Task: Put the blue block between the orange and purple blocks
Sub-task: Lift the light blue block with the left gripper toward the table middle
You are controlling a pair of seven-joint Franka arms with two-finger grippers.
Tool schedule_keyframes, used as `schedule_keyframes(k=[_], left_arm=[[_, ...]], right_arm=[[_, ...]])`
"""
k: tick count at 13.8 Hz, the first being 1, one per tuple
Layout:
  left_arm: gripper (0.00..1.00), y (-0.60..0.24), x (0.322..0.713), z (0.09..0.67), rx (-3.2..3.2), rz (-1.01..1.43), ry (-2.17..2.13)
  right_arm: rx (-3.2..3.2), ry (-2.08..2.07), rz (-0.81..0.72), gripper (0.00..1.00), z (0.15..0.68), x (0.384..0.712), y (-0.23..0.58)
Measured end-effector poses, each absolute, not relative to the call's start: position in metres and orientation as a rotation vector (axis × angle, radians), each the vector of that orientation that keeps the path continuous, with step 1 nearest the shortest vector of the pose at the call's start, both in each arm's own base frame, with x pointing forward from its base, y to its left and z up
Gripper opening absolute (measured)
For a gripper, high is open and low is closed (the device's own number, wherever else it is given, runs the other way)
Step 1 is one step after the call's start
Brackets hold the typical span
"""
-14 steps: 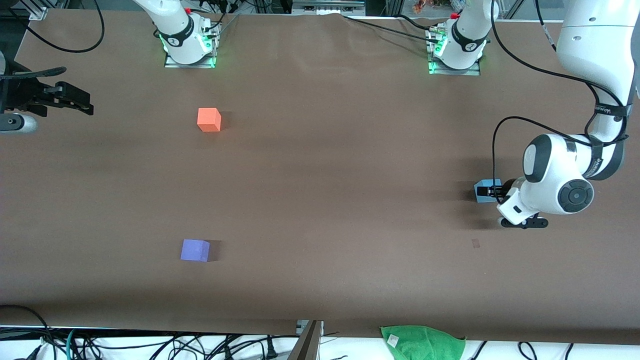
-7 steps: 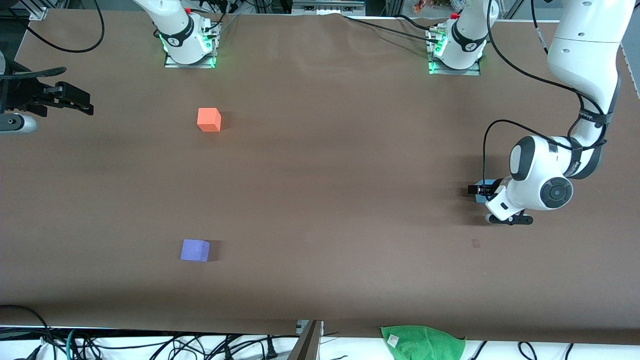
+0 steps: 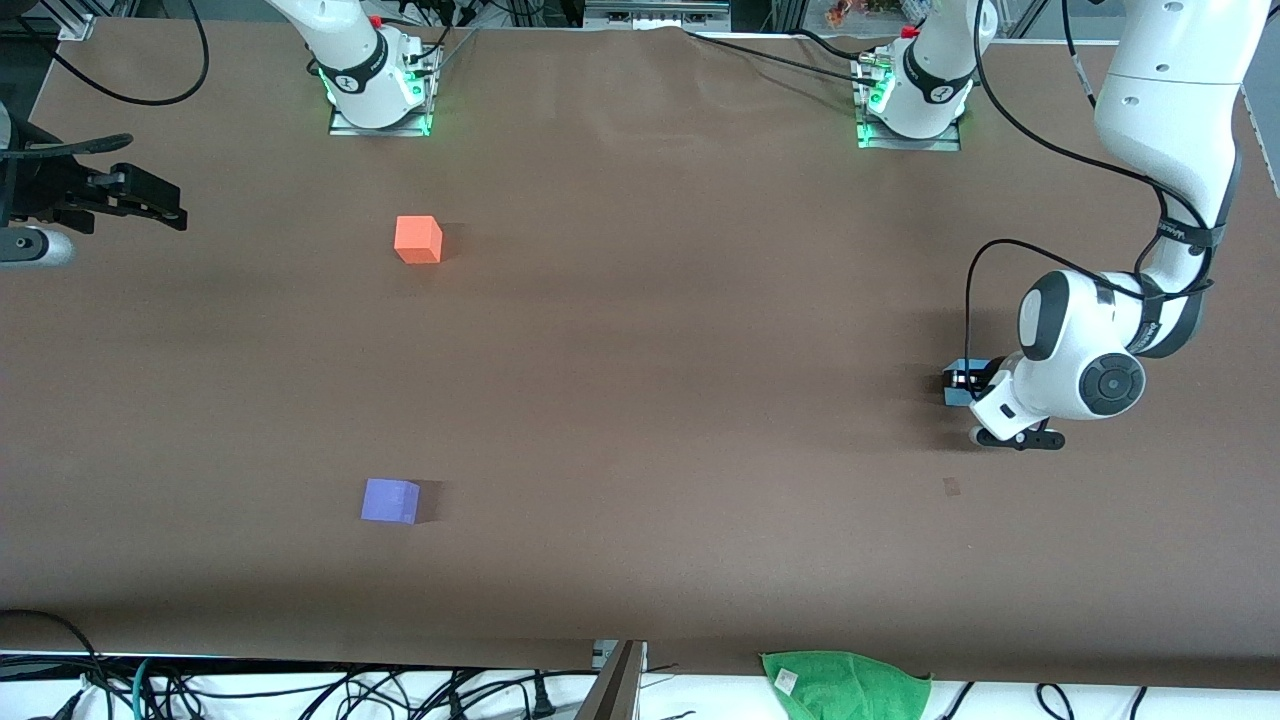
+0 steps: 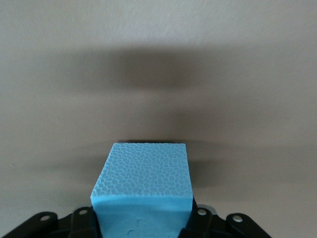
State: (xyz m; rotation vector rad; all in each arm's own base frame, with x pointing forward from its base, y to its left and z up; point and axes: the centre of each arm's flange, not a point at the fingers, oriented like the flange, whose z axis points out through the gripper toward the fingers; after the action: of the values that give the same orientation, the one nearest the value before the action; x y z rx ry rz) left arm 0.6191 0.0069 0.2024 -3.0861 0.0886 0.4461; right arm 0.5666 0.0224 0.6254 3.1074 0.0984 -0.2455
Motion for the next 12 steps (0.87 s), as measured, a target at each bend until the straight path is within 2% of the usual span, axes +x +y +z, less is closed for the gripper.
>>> schedule_keyframes(k=[2,7,9,12], left_arm=[[0.57,-0.030,0.627,0.240,-3.090,0.465,0.193],[0.57,-0.189,0.635,0.357,-3.111,0.399,0.240],[0.57,-0.264,0.621,0.358,-3.137,0.403,0.290],[0.57,-0.385,0.586,0.313,-3.128,0.431,0.225]], right_arm=[[3.107,0.098,-0.245,1.00,0.625,0.567,0.022],[3.107,0.098,-0.245,1.00,0.625,0.567,0.022],[3.108,0.098,-0.244,1.00,0.625,0.567,0.022],[3.108,0.098,-0.244,1.00,0.625,0.567,0.022]])
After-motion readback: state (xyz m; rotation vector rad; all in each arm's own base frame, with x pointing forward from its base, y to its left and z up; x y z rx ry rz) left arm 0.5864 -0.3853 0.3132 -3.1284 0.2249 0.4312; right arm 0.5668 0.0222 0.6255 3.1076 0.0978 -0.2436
